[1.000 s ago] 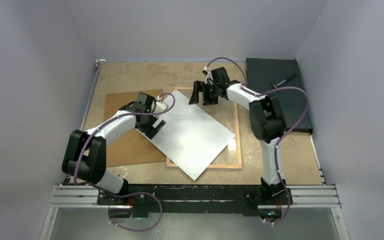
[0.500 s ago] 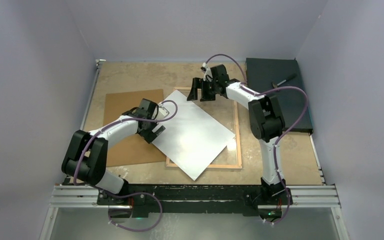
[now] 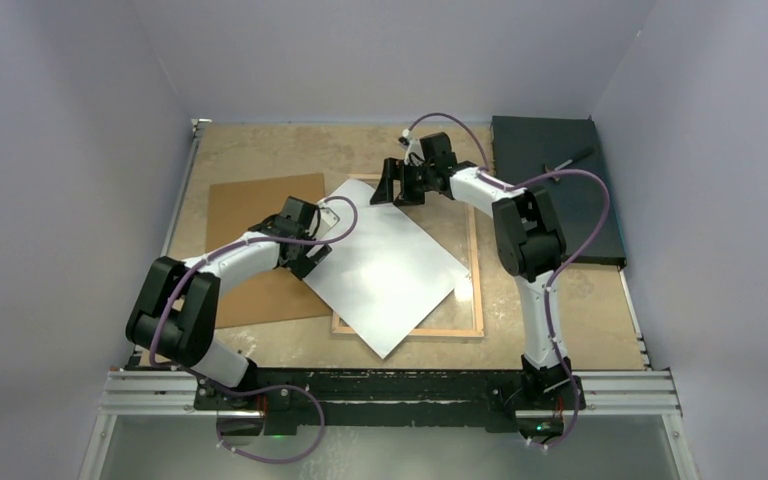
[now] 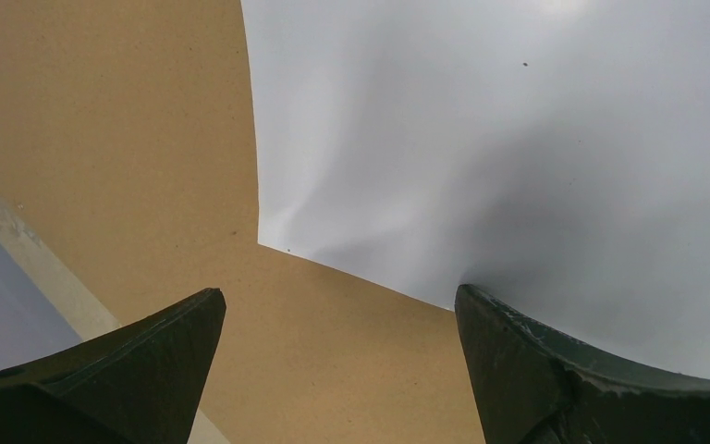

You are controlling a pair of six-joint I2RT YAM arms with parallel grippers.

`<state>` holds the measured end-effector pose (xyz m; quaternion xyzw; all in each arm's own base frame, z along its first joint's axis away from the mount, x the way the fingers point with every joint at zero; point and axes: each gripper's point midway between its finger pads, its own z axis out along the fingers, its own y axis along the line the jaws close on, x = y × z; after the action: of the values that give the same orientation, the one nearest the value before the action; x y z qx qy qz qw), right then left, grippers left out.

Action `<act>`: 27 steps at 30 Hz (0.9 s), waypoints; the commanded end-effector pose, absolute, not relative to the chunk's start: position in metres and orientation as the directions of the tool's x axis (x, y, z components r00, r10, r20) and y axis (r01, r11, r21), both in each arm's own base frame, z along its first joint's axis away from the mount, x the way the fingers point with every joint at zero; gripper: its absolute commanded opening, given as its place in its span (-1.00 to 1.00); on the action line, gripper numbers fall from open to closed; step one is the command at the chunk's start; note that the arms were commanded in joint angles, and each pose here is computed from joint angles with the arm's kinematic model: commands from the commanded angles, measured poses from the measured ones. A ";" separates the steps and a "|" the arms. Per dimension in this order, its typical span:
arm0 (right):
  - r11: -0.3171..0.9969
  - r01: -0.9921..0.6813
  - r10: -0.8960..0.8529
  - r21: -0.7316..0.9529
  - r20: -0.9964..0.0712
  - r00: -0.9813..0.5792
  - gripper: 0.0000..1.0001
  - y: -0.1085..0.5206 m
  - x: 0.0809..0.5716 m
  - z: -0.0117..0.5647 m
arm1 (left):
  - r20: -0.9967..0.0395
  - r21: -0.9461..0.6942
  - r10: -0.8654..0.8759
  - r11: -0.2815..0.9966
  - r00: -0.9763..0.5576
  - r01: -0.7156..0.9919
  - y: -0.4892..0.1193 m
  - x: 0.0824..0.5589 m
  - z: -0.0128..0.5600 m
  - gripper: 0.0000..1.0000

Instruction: Put the photo into the frame

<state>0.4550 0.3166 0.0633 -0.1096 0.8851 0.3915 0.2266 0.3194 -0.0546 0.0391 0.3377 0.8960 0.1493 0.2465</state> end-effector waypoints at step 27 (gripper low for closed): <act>0.374 -0.344 0.098 0.861 -0.405 -0.909 0.47 0.299 0.353 0.145 | -0.313 0.445 0.665 0.733 -0.678 0.514 -0.048 0.309 0.024 0.86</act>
<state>0.3712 0.2939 0.1118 -0.0618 0.8394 0.5027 0.1971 0.3237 -0.0532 0.0395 0.3270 0.8951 0.1629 0.2555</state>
